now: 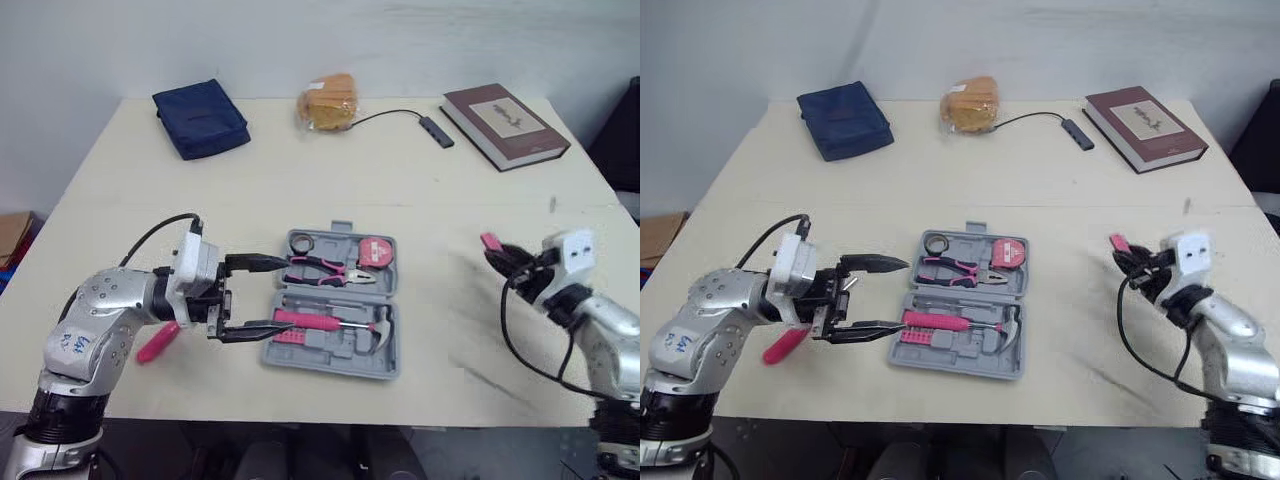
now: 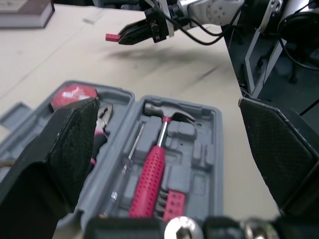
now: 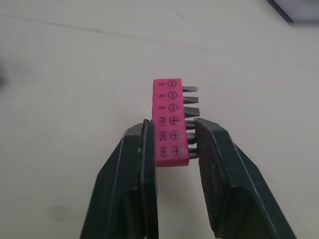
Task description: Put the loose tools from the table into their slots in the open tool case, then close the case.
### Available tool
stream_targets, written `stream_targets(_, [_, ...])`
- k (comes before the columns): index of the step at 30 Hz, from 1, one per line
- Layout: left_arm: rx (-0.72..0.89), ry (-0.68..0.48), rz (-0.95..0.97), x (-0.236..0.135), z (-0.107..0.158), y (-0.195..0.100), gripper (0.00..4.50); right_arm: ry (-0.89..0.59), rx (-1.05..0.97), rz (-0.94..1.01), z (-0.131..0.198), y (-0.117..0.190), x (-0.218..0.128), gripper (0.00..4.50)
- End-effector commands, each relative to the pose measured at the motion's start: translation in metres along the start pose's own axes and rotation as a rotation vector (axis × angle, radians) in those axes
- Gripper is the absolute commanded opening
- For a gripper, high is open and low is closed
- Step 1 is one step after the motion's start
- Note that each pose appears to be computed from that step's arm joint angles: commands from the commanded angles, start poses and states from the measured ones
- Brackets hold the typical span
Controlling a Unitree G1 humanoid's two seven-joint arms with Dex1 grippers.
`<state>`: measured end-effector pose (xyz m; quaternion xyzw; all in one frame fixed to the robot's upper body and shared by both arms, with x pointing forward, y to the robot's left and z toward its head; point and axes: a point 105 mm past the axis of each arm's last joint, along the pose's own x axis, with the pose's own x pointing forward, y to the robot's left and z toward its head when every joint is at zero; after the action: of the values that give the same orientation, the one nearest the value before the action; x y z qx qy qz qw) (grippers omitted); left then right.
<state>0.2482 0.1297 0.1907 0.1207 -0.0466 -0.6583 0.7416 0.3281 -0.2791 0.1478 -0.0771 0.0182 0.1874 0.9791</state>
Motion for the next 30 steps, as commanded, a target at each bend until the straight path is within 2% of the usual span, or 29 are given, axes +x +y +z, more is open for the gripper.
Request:
stream_targets(1, [0.041, 0.051, -0.069, -0.009, -0.003, -0.009, 4.5, -0.036, -0.14, 0.372, 0.053, 0.058, -0.006, 0.75])
stream_targets(6, [0.009, 0.076, -0.096, -0.012, -0.011, -0.019, 4.5, 0.095, -0.174, 0.687, 0.061, 0.117, -0.018, 0.75])
stream_targets(10, [-0.001, 0.078, -0.093, -0.014, -0.015, -0.023, 4.5, 0.197, -0.243, 0.804, 0.055, 0.143, -0.022, 0.75])
stream_targets(14, [0.02, 0.099, -0.057, -0.017, -0.023, -0.028, 4.5, 0.296, -0.268, 0.968, 0.041, 0.189, -0.026, 0.75])
stream_targets(19, [-0.001, 0.122, -0.044, -0.021, -0.028, -0.032, 4.5, 0.372, -0.345, 0.989, 0.022, 0.202, -0.02, 0.75])
stream_targets(24, [-0.008, 0.135, -0.027, -0.021, -0.029, -0.032, 4.5, 0.383, -0.324, 0.998, 0.02, 0.216, -0.011, 0.75])
stream_targets(30, [-0.013, 0.135, -0.015, -0.017, -0.025, -0.033, 4.5, 0.415, -0.344, 0.989, 0.012, 0.219, -0.006, 0.75])
